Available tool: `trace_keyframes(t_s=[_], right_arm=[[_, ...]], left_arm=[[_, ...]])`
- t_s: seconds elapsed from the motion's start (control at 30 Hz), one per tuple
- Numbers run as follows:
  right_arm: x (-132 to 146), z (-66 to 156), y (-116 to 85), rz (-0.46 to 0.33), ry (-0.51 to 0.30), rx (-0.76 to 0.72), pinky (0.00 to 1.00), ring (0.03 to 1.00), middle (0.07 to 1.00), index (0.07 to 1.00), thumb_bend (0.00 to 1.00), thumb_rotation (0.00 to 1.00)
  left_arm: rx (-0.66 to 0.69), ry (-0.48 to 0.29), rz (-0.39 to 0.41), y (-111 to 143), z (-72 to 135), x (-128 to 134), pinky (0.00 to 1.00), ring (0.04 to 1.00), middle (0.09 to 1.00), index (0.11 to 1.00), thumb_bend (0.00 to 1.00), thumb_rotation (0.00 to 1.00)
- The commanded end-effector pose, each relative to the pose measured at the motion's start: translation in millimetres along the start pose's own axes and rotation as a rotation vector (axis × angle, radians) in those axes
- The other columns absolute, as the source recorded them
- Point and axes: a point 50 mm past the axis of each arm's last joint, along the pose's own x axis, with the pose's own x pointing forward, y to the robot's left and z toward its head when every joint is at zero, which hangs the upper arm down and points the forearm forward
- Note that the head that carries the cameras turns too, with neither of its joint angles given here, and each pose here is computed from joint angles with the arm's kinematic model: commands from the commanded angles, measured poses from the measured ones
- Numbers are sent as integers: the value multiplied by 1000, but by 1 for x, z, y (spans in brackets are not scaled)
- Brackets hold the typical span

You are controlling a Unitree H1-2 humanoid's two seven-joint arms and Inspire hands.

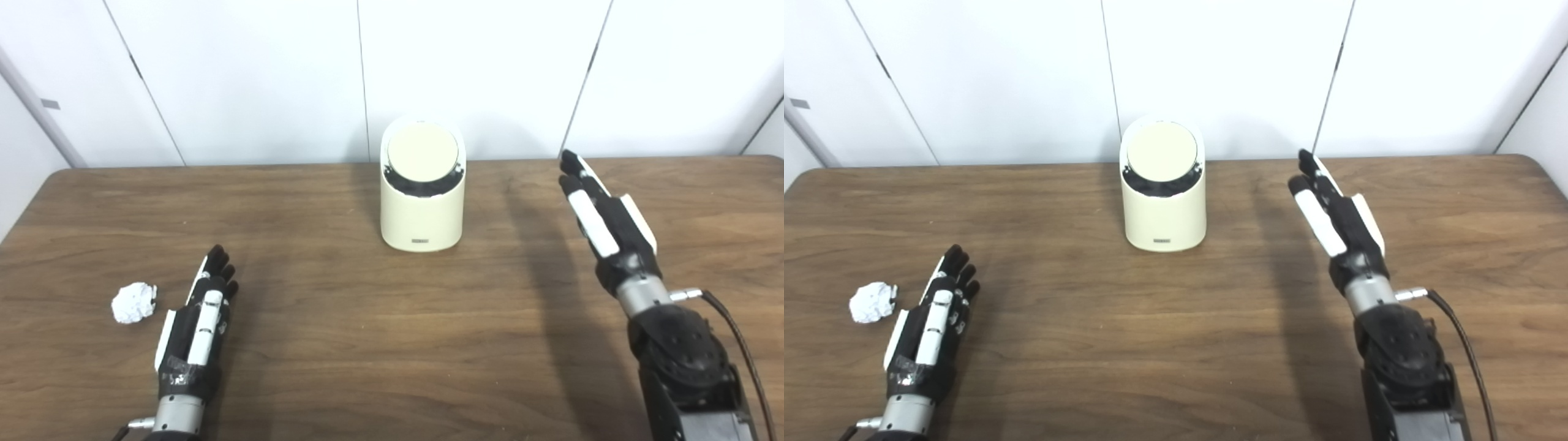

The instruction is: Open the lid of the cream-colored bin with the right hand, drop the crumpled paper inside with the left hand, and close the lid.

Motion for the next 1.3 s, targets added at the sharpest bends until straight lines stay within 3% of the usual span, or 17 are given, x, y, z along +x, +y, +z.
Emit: trace_keyframes(t_s=[0.0, 0.13, 0.3, 0.47, 0.77, 1.07, 1.27], right_arm=[[10, 25, -1, 15, -89, -23, 1000, 965, 975, 962, 650, 858], [18, 35, 2, 33, -96, -100, 962, 952, 970, 963, 657, 891], [28, 45, 5, 23, -89, -246, 913, 957, 963, 952, 694, 863], [39, 55, 8, 23, -110, -304, 809, 902, 947, 943, 702, 788], [60, 73, 14, 42, -135, -343, 887, 940, 967, 960, 707, 766], [81, 86, 20, 62, -152, -383, 858, 931, 960, 976, 723, 581], [92, 92, 23, 81, -146, -410, 861, 951, 975, 979, 793, 515]], left_arm=[[-4, -29, 2, -4, 3, -2, 1000, 1000, 1000, 1000, 436, 742], [-7, -27, 1, -5, 1, -2, 1000, 1000, 1000, 1000, 437, 733], [-21, -26, 0, -6, -1, -1, 1000, 1000, 1000, 1000, 433, 694], [-19, -26, 2, -6, -2, -2, 1000, 1000, 1000, 1000, 406, 692], [-20, -27, 7, -7, -3, -4, 1000, 1000, 1000, 1000, 358, 762], [-18, -29, 3, -9, -6, -5, 1000, 1000, 1000, 1000, 295, 913], [5, -27, 7, -9, -9, -6, 1000, 1000, 1000, 1000, 301, 939]])
